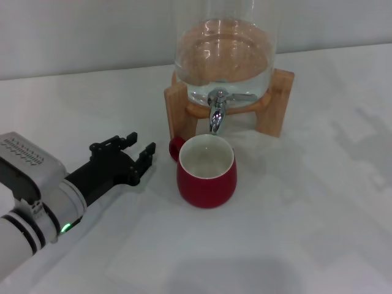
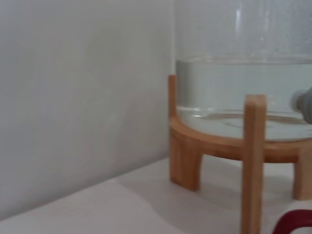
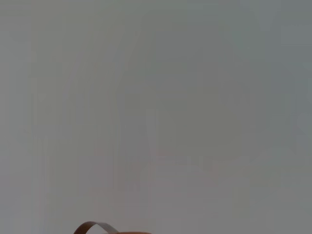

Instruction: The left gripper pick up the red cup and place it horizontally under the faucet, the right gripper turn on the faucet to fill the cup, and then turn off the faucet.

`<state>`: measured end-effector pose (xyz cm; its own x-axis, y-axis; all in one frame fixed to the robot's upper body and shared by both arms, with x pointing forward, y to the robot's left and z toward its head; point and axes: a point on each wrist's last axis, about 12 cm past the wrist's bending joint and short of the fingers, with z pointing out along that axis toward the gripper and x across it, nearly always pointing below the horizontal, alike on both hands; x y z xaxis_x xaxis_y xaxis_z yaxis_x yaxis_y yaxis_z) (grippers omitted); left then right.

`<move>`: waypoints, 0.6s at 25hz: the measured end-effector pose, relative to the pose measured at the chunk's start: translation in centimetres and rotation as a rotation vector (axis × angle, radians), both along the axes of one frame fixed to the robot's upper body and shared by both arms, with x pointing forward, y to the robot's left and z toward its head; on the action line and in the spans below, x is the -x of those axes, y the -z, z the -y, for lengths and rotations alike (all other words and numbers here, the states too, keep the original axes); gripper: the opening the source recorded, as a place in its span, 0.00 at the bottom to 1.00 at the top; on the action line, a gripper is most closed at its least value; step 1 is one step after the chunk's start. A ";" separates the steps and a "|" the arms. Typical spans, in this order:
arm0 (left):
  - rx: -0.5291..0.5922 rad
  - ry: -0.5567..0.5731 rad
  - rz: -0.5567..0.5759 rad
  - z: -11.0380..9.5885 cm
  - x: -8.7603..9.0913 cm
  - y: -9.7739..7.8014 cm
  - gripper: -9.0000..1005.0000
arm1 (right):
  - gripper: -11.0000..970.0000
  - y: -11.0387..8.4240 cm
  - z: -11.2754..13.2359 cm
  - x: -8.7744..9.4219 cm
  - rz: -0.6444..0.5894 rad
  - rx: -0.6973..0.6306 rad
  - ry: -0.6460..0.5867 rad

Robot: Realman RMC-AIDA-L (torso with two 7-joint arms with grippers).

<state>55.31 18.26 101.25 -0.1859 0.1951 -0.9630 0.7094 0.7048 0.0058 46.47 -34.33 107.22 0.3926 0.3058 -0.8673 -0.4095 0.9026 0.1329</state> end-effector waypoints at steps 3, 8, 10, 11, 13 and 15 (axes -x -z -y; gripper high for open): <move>0.004 -0.037 0.029 -0.4 0.1 0.0 0.44 | 0.78 0.0 0.0 -0.1 0.000 0.000 0.001; 0.033 -0.114 0.088 -1.6 0.3 -0.2 0.44 | 0.78 0.0 0.0 -0.1 -0.004 0.000 0.005; 0.063 -0.158 0.126 -2.2 0.6 -0.5 0.44 | 0.78 0.0 0.1 -0.1 -0.005 0.000 0.006; 0.078 -0.175 0.144 -2.5 0.7 -0.6 0.44 | 0.78 0.0 0.1 -0.2 -0.005 0.001 0.008; 0.111 -0.214 0.176 -3.1 0.9 -0.9 0.44 | 0.78 0.0 0.1 -0.2 -0.006 0.001 0.009; 0.144 -0.257 0.206 -3.8 1.0 -1.2 0.44 | 0.78 -0.1 0.0 -0.4 -0.006 0.001 0.008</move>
